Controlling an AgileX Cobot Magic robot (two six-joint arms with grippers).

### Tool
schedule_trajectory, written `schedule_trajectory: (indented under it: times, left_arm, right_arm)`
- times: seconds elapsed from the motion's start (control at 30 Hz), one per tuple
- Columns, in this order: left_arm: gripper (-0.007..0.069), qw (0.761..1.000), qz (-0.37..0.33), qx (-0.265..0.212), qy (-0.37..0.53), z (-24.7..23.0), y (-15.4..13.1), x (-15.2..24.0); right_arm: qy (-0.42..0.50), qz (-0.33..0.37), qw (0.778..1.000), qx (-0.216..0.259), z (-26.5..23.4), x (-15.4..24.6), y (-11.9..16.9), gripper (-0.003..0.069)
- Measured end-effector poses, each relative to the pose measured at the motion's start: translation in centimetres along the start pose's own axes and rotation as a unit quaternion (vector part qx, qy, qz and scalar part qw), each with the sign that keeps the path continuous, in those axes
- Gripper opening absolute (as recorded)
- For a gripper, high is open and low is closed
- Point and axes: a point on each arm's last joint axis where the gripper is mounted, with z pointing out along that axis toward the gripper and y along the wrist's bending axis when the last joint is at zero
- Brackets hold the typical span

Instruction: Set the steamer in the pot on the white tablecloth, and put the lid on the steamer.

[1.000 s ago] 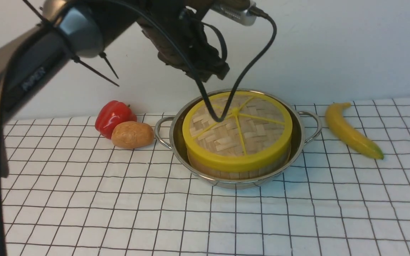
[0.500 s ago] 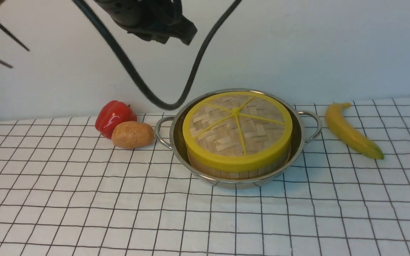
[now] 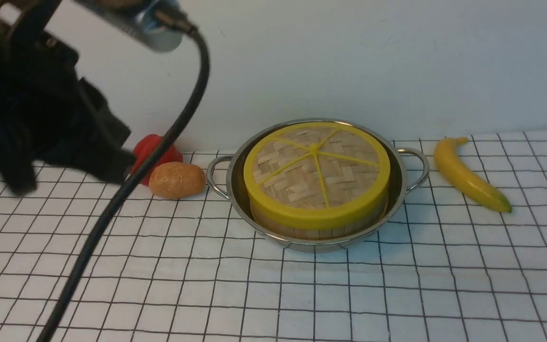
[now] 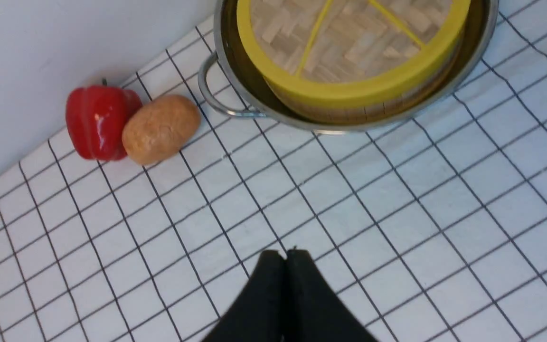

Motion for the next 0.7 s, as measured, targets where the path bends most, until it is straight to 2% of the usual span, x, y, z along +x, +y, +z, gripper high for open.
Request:
schedule_trajectory:
  times: [0.3, 0.47, 0.7]
  left_arm:
    - [-0.0023, 0.995, -0.031, -0.013, -0.093, -2.9, -1.6, 8.5]
    - [-0.0022, 0.993, -0.048, -0.011, -0.108, -1.5, -2.6, 12.3]
    - [-0.0019, 0.992, -0.078, 0.015, -0.095, -0.3, -3.4, 13.7]
  right_arm:
    - [0.017, 0.030, 0.999, -0.026, 0.0, 0.3, 0.5, -0.0005]
    - [0.018, 0.031, 0.999, -0.029, 0.0, 0.3, 0.5, -0.0001]
    - [0.018, 0.032, 0.999, -0.029, 0.0, 0.3, 0.5, 0.0004]
